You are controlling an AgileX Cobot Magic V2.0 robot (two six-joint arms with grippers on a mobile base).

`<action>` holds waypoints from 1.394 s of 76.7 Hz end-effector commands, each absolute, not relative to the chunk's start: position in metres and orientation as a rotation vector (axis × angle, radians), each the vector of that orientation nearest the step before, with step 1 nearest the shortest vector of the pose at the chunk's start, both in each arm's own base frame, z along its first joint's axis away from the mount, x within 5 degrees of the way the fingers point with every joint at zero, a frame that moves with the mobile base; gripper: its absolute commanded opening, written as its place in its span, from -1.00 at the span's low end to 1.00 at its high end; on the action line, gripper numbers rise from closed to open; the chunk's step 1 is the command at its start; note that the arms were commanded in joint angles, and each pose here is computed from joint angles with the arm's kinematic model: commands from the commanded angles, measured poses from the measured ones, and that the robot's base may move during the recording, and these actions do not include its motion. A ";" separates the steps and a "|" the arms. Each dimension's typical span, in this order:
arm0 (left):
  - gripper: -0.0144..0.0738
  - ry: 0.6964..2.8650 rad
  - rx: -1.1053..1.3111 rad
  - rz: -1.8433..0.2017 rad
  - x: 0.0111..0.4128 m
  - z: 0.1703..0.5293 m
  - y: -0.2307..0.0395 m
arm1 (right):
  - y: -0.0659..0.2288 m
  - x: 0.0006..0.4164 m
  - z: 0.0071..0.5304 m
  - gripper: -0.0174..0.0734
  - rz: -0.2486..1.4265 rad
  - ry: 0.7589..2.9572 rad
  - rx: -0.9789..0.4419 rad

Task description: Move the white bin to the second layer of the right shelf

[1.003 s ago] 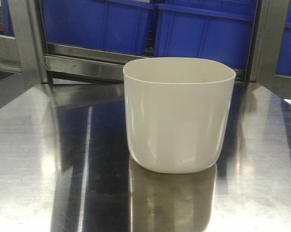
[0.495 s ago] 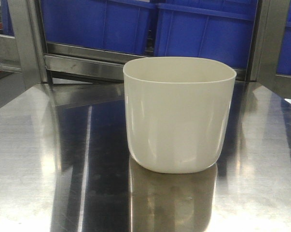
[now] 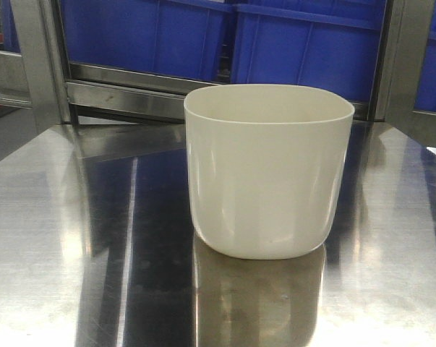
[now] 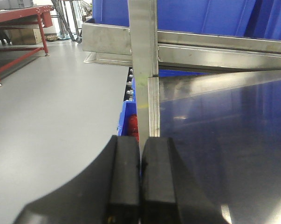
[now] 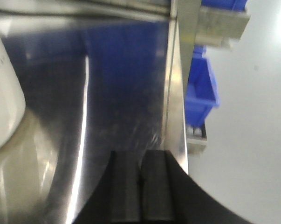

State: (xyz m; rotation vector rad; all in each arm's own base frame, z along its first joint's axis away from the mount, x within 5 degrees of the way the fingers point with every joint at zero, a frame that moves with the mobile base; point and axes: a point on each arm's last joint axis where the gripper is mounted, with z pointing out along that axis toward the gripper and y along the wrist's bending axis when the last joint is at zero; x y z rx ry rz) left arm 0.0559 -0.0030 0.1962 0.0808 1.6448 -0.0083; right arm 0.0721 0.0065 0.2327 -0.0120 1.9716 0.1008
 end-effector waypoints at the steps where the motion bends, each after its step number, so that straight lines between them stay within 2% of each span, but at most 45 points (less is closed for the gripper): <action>1: -0.48 1.580 0.074 -0.014 0.056 0.192 -0.003 | 0.008 0.086 0.249 -0.49 0.120 1.965 -0.002; 19: -0.48 1.580 0.074 -0.014 0.056 0.192 -0.003 | 0.016 0.114 0.257 -0.49 0.292 2.107 0.128; 44: -0.48 1.580 0.074 -0.014 0.056 0.192 -0.003 | 0.023 0.165 0.287 -0.46 0.203 2.393 0.012; 50: -0.48 1.580 0.074 -0.014 0.056 0.192 -0.003 | 0.032 0.177 0.289 -0.32 0.194 2.461 -0.013; 58: -0.48 1.580 0.074 -0.014 0.056 0.192 -0.003 | 0.048 0.194 0.298 0.05 0.234 2.495 0.008; 64: -0.48 1.580 0.074 -0.014 0.056 0.192 -0.003 | 0.061 0.204 0.307 0.14 0.272 2.522 0.022; 81: -0.48 1.580 0.074 -0.014 0.056 0.192 -0.003 | 0.094 0.225 0.343 0.14 0.330 2.625 0.045; 94: -0.48 1.580 0.074 -0.014 0.056 0.192 -0.003 | 0.114 0.240 0.370 0.14 0.355 2.626 0.002; 107: -0.48 1.580 0.074 -0.014 0.056 0.192 -0.003 | 0.135 0.256 0.374 0.14 0.359 2.635 -0.054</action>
